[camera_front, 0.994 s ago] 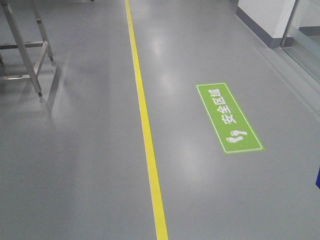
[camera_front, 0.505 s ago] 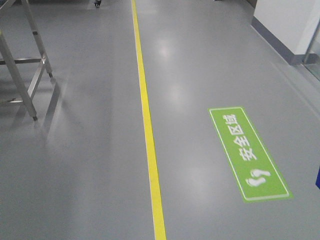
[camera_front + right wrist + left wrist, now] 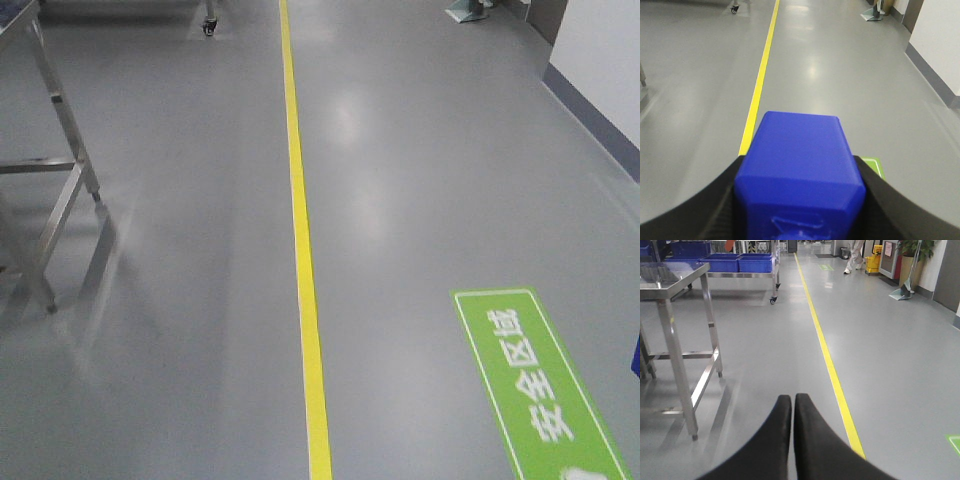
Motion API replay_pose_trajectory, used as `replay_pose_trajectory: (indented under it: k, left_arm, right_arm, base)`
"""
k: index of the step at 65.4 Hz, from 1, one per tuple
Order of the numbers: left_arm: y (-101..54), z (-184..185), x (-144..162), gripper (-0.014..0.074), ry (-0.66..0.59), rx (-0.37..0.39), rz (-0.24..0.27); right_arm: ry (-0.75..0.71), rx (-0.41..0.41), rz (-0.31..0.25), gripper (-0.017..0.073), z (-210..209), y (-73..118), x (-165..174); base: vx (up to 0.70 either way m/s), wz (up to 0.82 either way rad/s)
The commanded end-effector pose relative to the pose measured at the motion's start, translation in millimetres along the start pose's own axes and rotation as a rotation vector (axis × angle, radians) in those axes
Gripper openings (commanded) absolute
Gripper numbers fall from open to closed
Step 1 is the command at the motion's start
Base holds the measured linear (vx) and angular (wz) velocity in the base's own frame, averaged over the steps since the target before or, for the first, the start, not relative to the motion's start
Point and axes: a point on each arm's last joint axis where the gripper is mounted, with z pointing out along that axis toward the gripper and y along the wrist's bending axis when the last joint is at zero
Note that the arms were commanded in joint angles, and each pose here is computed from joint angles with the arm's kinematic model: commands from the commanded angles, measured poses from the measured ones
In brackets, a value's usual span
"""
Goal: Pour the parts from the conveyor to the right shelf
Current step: 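Drive the base away from the conveyor down the aisle, holding the block, then drive the base along the aisle toward the shelf rack of blue bins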
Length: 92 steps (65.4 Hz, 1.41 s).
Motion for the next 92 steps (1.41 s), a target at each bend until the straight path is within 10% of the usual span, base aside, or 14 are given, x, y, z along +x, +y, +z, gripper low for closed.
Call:
replay_pose_trajectory:
  k: [1,92]
  left_arm:
    - [-1.0,-3.0,-13.8,-0.0006,-0.106,0.013,-0.016]
    - [-1.0,-3.0,-13.8,-0.0006,-0.106,0.013,-0.016]
  right_arm:
    - [-0.086,0.027,-0.006,-0.0004,-1.8,-3.1,-14.2]
    - [-0.077,0.024,-0.006,-0.0004,-1.7,-2.9,-13.4]
  base:
    - [0.79,0.02]
    - [0.77,0.07]
